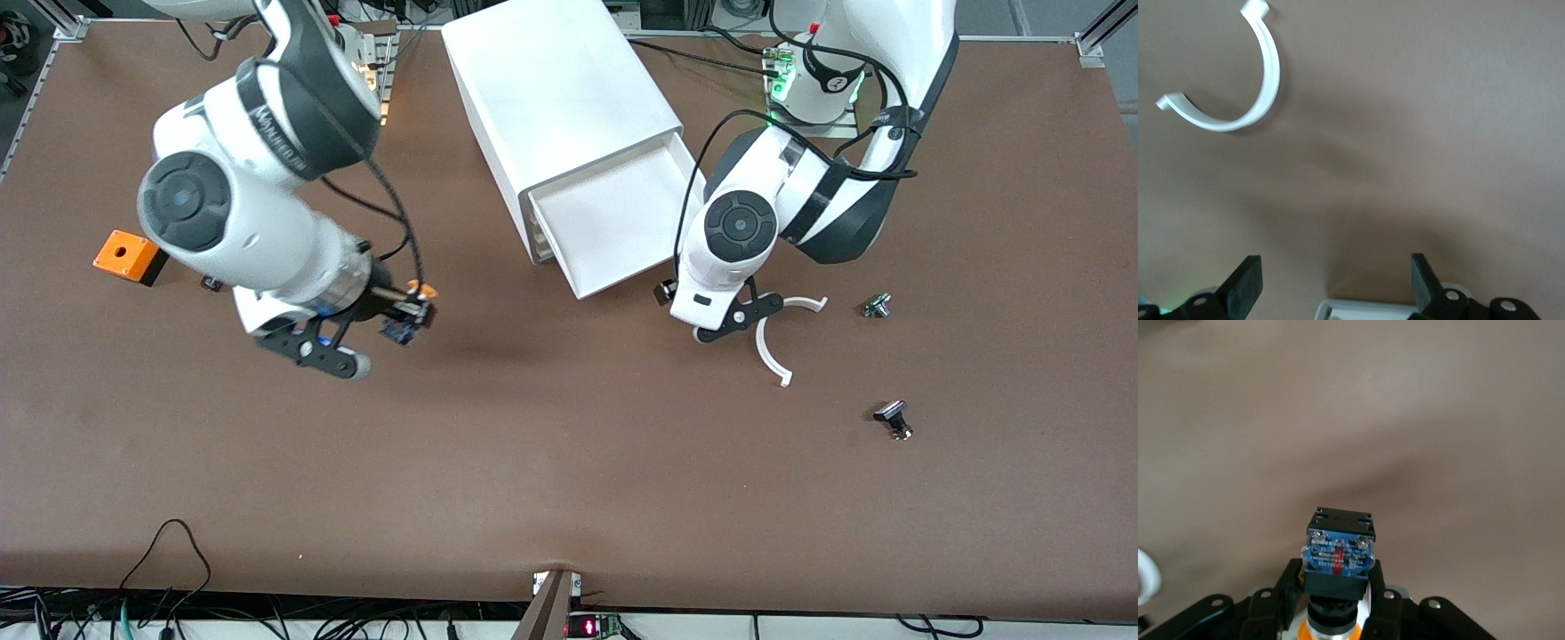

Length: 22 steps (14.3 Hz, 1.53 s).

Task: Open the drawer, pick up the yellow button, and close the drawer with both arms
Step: 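Lift the yellow button out with the right gripper while the left gripper returns, then push the drawer shut with the left gripper while the right gripper holds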

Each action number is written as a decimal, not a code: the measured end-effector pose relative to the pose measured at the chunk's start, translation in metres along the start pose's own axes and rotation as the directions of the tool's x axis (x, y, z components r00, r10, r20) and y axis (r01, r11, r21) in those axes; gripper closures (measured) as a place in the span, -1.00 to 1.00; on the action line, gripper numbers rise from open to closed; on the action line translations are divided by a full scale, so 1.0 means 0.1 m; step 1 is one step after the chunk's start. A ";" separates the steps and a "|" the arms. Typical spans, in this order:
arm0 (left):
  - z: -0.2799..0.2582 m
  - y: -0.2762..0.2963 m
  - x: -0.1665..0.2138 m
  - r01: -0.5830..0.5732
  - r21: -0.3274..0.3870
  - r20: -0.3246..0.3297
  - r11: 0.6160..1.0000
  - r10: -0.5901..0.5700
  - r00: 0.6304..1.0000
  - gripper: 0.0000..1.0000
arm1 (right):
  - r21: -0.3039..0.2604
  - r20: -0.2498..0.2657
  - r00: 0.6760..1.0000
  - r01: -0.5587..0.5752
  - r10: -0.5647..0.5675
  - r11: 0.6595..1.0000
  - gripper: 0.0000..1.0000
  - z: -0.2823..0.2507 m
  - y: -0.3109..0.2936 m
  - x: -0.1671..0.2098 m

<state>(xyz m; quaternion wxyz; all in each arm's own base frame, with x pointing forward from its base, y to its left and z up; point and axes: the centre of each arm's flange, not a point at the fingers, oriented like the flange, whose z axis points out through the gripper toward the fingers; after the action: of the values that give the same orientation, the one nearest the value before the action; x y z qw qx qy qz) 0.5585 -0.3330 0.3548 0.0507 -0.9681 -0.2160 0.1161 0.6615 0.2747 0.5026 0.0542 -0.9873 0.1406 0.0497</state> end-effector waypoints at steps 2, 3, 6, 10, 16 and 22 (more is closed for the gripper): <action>0.07 0.05 -0.12 -0.014 0.000 0.027 1.000 0.014 1.000 -0.96 | -0.054 -0.013 0.996 0.087 -0.088 0.995 0.13 0.13 0.39 0.27; 0.10 0.09 -0.20 -0.025 0.001 0.039 1.000 0.025 0.999 -0.93 | -0.072 -0.025 0.992 0.122 -0.124 0.990 0.13 0.20 0.57 0.39; 0.11 0.21 -0.44 -0.023 0.000 0.052 1.000 0.023 0.998 -0.94 | -0.098 -0.054 0.979 0.192 -0.198 0.977 0.13 0.52 1.02 0.61; 0.10 0.33 -0.77 -0.011 0.003 0.058 1.000 0.011 0.998 -0.94 | -0.138 -0.048 0.963 0.255 -0.263 0.957 0.13 1.20 1.68 0.76; 0.14 0.37 -1.07 -0.039 0.029 0.073 0.999 0.037 0.997 -0.94 | -0.191 -0.045 0.952 0.291 -0.304 0.938 0.13 1.89 2.65 0.80; 0.05 0.36 -1.35 -0.055 0.055 0.089 0.997 0.050 0.995 -0.94 | -0.132 -0.028 0.956 0.286 -0.292 0.949 0.13 2.42 3.27 0.84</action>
<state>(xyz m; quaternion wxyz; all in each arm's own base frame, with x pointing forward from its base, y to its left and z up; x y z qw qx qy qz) 0.4532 -0.4237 0.3721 0.0661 -0.9656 -0.1889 0.1658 0.6291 -0.0313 0.2234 -0.0049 -0.9996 -0.0077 0.0269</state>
